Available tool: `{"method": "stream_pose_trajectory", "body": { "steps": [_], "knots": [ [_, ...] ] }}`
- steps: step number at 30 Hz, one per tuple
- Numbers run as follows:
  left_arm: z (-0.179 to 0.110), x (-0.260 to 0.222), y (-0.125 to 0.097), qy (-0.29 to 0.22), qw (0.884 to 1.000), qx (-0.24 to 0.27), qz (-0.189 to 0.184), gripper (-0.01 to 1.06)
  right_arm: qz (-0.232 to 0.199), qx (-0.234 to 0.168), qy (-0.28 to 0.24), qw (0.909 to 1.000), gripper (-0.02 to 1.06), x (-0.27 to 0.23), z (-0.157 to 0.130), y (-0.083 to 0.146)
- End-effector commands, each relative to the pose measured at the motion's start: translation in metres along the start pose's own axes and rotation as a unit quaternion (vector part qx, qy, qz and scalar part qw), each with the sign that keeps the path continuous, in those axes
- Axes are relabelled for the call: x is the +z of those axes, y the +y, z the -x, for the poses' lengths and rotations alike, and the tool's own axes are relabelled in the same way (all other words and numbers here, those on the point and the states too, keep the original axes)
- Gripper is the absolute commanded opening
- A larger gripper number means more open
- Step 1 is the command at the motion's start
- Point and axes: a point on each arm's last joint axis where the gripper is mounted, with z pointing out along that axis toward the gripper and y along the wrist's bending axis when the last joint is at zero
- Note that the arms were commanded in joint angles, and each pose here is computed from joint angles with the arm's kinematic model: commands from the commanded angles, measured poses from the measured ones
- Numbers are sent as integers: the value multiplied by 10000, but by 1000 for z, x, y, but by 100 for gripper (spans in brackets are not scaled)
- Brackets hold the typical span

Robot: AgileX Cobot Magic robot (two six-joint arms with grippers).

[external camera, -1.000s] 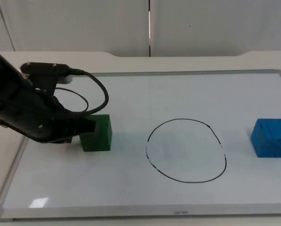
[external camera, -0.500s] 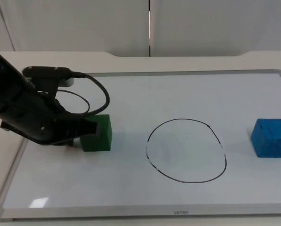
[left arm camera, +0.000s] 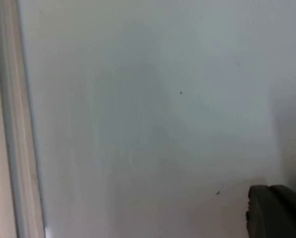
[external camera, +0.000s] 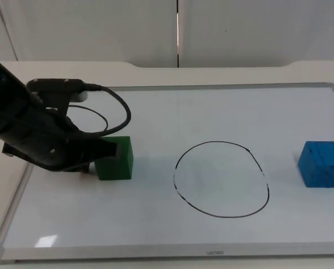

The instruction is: Push the two cubes into the marked area.

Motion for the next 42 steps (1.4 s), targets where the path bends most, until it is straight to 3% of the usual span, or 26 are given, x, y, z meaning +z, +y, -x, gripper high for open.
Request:
{"method": "stream_pose_trajectory", "body": {
  "steps": [1, 30, 42],
  "knots": [
    [3, 0, -3, -35, 9999, -120, -46, 0, -25, 1, -45, 10000, 105, 1, -1, 0],
    [1, -1, -22, 31, 9994, -200, -276, 0, -25, 1, -45, 10000, 105, 1, -1, 0],
    [14, -2, -33, -274, 9992, -135, -246, 0, -25, 1, -45, 10000, 105, 1, -1, 0]
  ]
}}
